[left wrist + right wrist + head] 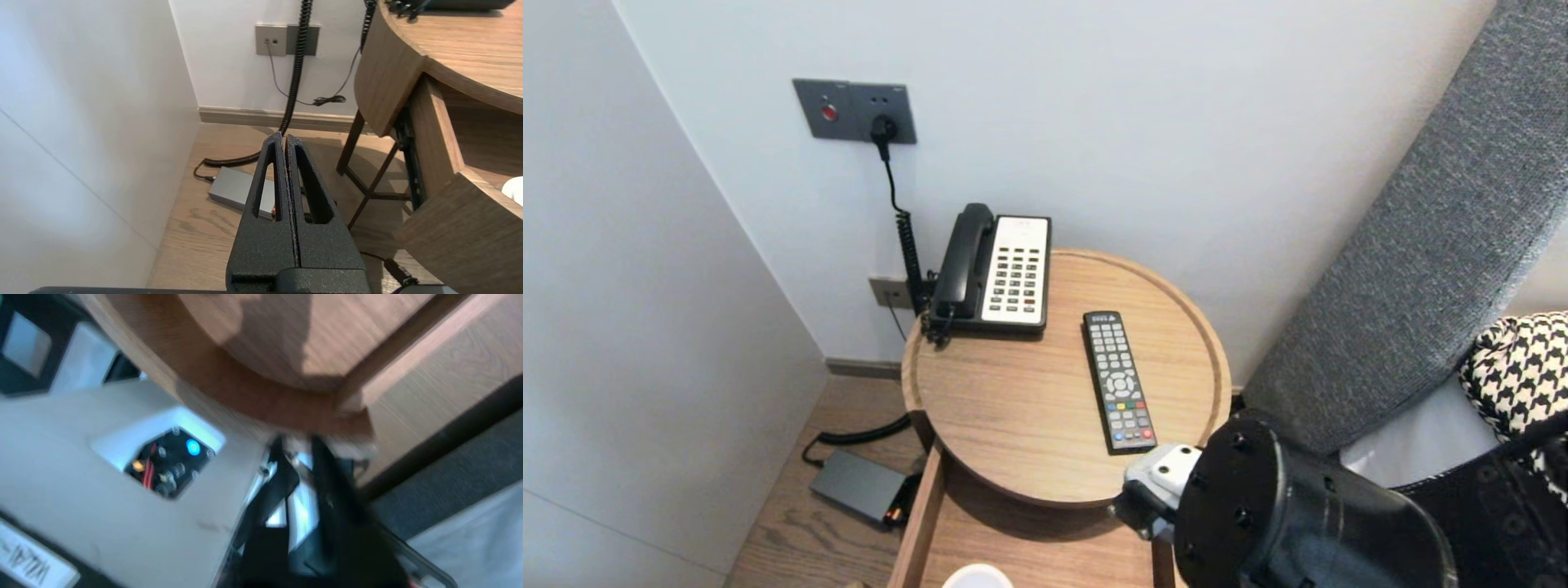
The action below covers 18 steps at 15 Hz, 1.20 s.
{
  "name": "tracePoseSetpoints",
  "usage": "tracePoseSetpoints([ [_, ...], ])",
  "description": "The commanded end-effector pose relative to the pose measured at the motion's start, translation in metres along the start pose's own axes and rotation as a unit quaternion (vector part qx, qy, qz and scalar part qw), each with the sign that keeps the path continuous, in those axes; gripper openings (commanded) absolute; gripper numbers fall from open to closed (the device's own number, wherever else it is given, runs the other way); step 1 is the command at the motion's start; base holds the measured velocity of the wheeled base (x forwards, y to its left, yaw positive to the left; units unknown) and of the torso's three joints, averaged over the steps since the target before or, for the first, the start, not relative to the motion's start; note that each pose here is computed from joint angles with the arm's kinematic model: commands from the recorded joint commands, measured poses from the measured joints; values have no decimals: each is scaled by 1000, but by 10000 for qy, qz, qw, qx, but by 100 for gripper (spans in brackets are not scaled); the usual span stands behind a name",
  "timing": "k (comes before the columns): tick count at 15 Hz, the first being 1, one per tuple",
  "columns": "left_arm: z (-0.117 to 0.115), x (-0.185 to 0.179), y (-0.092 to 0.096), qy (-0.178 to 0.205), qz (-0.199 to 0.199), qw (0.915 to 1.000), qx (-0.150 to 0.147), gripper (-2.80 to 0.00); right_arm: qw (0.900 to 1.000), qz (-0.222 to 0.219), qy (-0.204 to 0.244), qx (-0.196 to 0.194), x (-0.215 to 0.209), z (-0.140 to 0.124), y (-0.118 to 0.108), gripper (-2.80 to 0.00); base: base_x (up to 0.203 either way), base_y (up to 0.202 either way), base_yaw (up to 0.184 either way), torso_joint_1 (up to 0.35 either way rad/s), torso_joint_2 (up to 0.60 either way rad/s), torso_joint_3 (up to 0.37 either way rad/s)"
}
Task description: Take the remote control out of the drawer one by one and place them on the table
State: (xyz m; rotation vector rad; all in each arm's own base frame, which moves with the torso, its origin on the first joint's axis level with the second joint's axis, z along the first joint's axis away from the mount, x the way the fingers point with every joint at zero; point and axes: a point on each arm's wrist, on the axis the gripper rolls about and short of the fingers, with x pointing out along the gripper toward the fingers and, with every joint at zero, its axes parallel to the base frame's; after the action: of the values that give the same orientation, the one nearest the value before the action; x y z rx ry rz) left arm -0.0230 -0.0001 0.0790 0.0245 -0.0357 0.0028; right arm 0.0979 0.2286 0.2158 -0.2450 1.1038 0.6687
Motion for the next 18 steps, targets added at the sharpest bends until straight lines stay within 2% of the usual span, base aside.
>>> tracePoseSetpoints([
  [1,-3,1,0,53,-1,10000,0,-280,9999,-20,80,-61,15,13,14,0,0,0,0,0,0,0],
  [3,-2,1,0,41,-5,10000,0,-280,10000,16,7,-50,18,25,22,0,0,0,0,0,0,0],
  [7,-3,1,0,56,-2,10000,0,-280,9995,-3,179,-264,38,29,40,0,0,0,0,0,0,0],
  [10,-3,1,0,53,2,10000,0,-280,9995,96,43,-291,42,41,54,0,0,0,0,0,0,0],
  [15,-2,1,0,41,3,10000,0,-280,9994,-92,103,-314,70,52,67,0,0,0,0,0,0,0],
  [18,-3,1,0,56,1,10000,0,-280,9994,-184,-35,-282,80,62,74,0,0,0,0,0,0,0],
])
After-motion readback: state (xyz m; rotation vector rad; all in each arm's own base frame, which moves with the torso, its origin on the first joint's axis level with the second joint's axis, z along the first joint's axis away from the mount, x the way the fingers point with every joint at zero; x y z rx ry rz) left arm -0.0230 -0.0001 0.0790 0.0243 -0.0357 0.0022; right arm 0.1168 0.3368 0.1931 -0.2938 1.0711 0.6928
